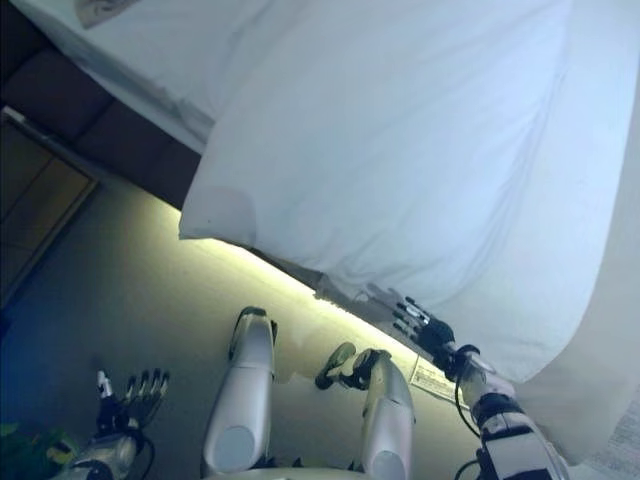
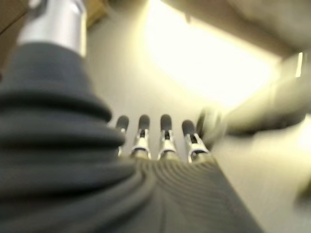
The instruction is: Make the bed neatly
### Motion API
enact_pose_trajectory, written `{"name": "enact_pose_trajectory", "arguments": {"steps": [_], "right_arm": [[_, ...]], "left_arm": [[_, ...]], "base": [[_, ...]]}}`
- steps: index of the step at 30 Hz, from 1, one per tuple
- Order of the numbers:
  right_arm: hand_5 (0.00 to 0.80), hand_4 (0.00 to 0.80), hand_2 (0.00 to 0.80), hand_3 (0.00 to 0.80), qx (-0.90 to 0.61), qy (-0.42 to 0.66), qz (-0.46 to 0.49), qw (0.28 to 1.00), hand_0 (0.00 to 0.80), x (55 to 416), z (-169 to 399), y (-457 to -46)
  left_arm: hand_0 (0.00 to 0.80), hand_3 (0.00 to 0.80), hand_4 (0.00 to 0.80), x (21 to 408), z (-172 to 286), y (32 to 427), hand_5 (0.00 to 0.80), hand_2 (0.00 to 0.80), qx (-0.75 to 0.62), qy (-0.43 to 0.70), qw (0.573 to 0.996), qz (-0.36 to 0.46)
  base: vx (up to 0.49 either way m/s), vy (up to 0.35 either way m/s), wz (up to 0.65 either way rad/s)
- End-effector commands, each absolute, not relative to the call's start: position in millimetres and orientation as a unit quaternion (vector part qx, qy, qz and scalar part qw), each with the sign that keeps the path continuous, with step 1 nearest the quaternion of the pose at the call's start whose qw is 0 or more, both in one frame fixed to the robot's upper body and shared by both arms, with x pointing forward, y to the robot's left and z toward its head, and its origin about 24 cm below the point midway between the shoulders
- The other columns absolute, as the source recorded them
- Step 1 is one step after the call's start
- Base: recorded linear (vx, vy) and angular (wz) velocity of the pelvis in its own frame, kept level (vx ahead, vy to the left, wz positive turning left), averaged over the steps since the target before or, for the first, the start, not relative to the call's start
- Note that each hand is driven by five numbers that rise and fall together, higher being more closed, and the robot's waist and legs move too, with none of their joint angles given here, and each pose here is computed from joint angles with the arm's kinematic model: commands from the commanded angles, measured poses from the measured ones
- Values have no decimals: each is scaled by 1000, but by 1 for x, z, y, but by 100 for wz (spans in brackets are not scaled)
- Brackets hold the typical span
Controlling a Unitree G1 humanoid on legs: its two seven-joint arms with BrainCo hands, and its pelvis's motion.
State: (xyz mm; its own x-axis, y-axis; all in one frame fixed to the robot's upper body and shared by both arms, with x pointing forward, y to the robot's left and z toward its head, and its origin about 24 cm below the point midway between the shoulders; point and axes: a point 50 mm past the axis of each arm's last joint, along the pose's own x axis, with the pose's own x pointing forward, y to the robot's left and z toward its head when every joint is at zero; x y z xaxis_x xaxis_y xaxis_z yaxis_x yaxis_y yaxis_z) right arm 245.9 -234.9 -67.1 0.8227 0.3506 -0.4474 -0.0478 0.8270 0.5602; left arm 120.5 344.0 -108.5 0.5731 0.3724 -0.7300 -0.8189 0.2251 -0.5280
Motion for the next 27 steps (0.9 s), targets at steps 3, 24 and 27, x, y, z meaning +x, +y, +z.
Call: {"name": "enact_pose_trajectory", "arguments": {"steps": [3, 24, 27], "right_arm": [[0, 0, 0, 0, 219, 314, 97, 919, 0, 217, -76, -260], [0, 0, 0, 0, 282, 531, -103, 793, 0, 78, -165, -215], [0, 0, 0, 0, 252, 571, -136, 769, 0, 60, -170, -217]], "left_arm": [[0, 0, 0, 112, -104, 357, 0, 0, -41, 411, 837, 358], [0, 0, 0, 74, -168, 227, 0, 0, 80, 634, 769, 4], [0, 0, 0, 72, -171, 214, 0, 0, 62, 641, 765, -6]], "base": [[144, -19, -12], [138, -61, -23], [74, -15, -13]]}}
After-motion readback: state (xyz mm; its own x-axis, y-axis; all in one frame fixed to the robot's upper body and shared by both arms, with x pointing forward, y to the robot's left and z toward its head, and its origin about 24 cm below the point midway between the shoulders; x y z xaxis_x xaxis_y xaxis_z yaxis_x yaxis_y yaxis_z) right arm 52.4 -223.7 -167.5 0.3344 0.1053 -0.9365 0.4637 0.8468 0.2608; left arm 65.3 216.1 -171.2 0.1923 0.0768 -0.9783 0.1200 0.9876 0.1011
